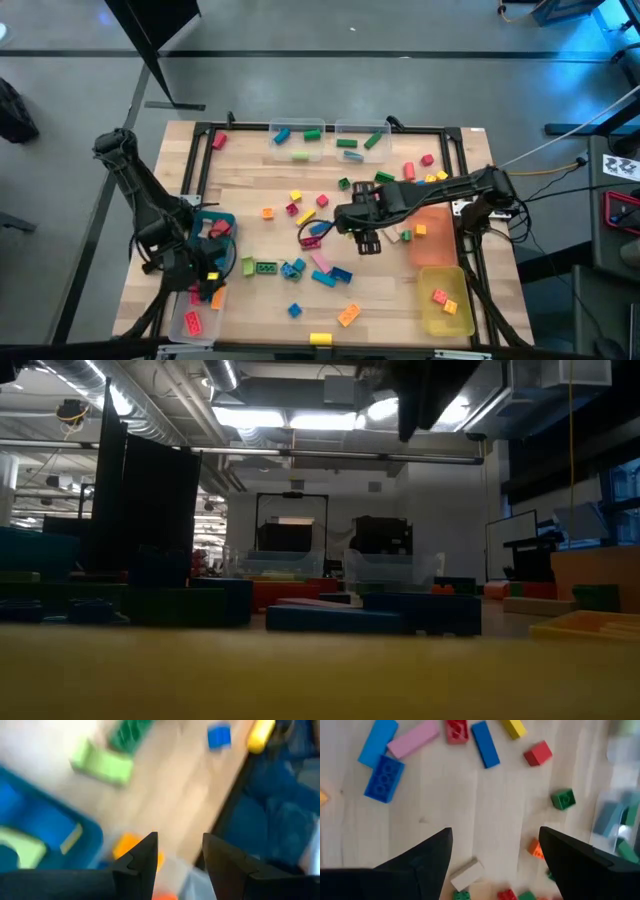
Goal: Sort blocks by size
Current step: Put the green game piece into the bottom left transparent bin
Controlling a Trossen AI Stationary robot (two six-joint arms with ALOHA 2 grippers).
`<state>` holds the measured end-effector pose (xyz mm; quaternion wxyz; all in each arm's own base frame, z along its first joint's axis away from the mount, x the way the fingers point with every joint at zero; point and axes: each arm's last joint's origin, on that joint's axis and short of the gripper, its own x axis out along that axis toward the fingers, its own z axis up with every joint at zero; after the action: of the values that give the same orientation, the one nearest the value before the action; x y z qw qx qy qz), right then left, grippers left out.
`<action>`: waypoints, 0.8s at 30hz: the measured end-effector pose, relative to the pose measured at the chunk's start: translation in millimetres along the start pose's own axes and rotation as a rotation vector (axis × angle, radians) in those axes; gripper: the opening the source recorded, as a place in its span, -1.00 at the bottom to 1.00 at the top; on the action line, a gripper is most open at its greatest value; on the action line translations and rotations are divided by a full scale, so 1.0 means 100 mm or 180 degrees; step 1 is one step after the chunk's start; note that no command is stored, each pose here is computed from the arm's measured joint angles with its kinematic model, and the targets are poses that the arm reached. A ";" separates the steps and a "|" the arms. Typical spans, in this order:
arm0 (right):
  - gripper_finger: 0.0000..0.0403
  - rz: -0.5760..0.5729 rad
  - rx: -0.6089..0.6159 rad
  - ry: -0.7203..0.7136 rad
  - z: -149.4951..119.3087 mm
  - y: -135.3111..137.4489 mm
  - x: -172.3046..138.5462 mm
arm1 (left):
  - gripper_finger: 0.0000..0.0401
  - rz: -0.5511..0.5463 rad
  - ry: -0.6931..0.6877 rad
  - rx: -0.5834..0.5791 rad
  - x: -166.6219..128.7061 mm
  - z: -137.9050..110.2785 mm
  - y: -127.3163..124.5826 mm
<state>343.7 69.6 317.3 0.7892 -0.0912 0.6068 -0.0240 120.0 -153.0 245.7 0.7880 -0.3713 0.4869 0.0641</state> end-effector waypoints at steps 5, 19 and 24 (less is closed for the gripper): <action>0.47 -0.0002 0.0174 -0.0127 -0.29 0.02 0.04 | -0.30 0.0090 -0.0661 -0.0076 0.05 0.27 0.01; 0.47 -0.0142 0.0841 -0.1087 -1.22 0.28 -0.01 | -0.30 0.0265 -0.1217 0.1887 0.47 0.69 -0.21; 0.47 -0.0209 0.0988 -0.1124 -1.41 0.36 0.15 | -0.30 0.0553 -0.1016 0.1904 0.69 0.74 -0.14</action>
<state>209.6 86.2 262.6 0.8865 0.0088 0.4451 -0.1262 215.3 -132.8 215.5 0.9197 -0.0665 0.3846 0.0428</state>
